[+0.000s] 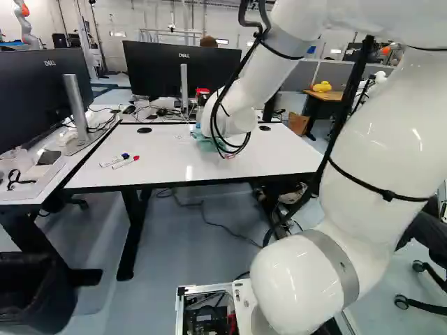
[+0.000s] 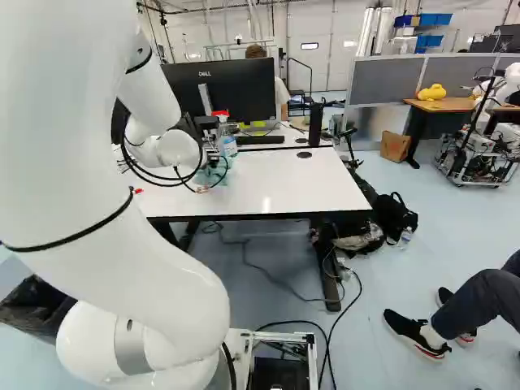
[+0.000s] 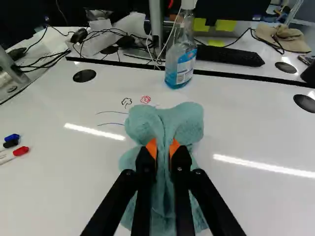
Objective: Clean the table with the green towel
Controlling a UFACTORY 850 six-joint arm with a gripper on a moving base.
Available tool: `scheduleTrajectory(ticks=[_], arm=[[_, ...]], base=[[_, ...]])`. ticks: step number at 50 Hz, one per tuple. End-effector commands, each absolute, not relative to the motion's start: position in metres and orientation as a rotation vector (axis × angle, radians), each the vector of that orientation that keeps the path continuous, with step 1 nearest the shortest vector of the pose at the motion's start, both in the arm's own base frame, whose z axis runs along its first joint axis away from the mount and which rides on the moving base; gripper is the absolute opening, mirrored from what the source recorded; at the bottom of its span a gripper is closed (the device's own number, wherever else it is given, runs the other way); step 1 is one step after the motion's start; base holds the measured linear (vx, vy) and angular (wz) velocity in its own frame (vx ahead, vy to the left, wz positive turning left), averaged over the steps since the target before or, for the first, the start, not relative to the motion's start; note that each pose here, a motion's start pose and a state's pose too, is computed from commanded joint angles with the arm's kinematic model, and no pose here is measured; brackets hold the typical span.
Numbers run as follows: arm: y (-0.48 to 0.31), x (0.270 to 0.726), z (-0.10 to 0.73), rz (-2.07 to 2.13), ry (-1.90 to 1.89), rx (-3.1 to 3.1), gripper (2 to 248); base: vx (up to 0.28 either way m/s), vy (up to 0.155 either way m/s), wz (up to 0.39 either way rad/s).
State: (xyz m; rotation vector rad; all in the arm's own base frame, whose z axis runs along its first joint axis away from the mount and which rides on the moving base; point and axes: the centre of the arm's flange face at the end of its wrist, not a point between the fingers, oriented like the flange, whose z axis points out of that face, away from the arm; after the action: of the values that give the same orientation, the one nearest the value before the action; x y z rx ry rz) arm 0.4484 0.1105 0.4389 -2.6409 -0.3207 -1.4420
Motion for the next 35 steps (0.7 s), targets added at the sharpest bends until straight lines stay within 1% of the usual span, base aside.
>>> scheduleTrajectory(ticks=[35], arm=[[0.159,0.505,0.437,-1.442,-0.398,-2.594,48]], base=[[0.0,0.0,0.0]])
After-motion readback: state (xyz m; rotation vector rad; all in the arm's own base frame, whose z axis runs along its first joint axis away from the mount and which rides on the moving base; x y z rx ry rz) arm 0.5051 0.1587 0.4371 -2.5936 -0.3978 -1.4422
